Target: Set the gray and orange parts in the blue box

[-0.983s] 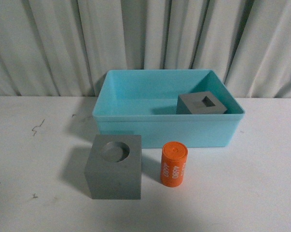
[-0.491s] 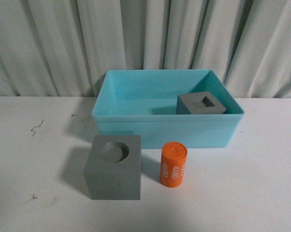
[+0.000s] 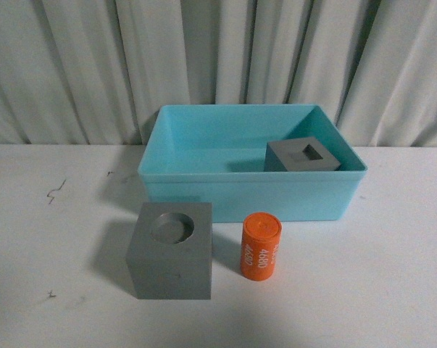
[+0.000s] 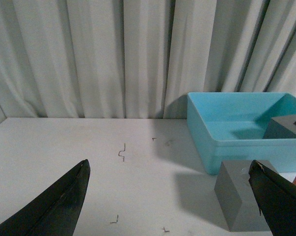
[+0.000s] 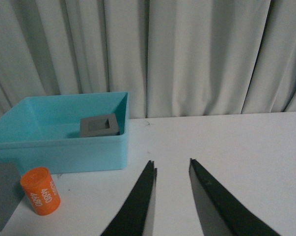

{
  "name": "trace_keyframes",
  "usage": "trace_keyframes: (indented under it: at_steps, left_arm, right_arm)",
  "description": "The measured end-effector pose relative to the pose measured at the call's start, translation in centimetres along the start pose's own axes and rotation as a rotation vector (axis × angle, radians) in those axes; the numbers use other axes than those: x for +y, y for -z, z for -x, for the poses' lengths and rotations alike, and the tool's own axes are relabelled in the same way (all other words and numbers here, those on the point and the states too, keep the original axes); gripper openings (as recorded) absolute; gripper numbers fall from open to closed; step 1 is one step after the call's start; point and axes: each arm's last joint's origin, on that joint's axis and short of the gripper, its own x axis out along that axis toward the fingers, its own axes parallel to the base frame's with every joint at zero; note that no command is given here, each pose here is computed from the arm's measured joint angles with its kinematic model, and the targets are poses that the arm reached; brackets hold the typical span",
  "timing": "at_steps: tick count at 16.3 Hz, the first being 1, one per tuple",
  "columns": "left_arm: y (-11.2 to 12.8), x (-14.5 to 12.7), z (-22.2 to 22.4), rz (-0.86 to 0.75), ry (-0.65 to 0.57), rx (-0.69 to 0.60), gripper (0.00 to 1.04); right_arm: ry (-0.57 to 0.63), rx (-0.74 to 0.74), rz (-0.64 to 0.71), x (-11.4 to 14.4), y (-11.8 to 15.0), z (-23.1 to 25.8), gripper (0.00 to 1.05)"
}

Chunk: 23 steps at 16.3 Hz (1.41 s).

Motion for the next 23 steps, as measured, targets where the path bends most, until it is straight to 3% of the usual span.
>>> trace_keyframes:
  at_steps: [4, 5, 6, 7, 9, 14, 23]
  left_arm:
    - [0.0, 0.0, 0.0, 0.0, 0.0, 0.0, 0.98]
    - [0.1, -0.1, 0.1, 0.052, -0.036, 0.177, 0.98]
    - [-1.8, -1.2, -2.9, 0.216, -0.053, 0.471, 0.98]
    - [-3.0, -2.1, -5.2, 0.261, -0.013, 0.477, 0.98]
    - [-3.0, -4.5, -9.6, 0.26, 0.076, 0.524, 0.98]
    - [1.0, -8.5, -15.1, 0.16, 0.207, 0.642, 0.98]
    - [4.5, -10.3, -20.6, 0.08, 0.266, 0.703, 0.98]
  right_arm:
    - [0.0, 0.0, 0.0, 0.0, 0.0, 0.0, 0.64]
    - [0.0, 0.0, 0.0, 0.0, 0.0, 0.0, 0.73]
    - [0.0, -0.001, 0.0, 0.0, 0.0, 0.0, 0.95]
    - [0.001, 0.0, 0.0, 0.0, 0.0, 0.0, 1.0]
    - [0.0, 0.0, 0.0, 0.0, 0.0, 0.0, 0.98]
    - [0.0, 0.0, 0.0, 0.0, 0.0, 0.0, 0.98]
    - [0.0, 0.0, 0.0, 0.0, 0.0, 0.0, 0.98]
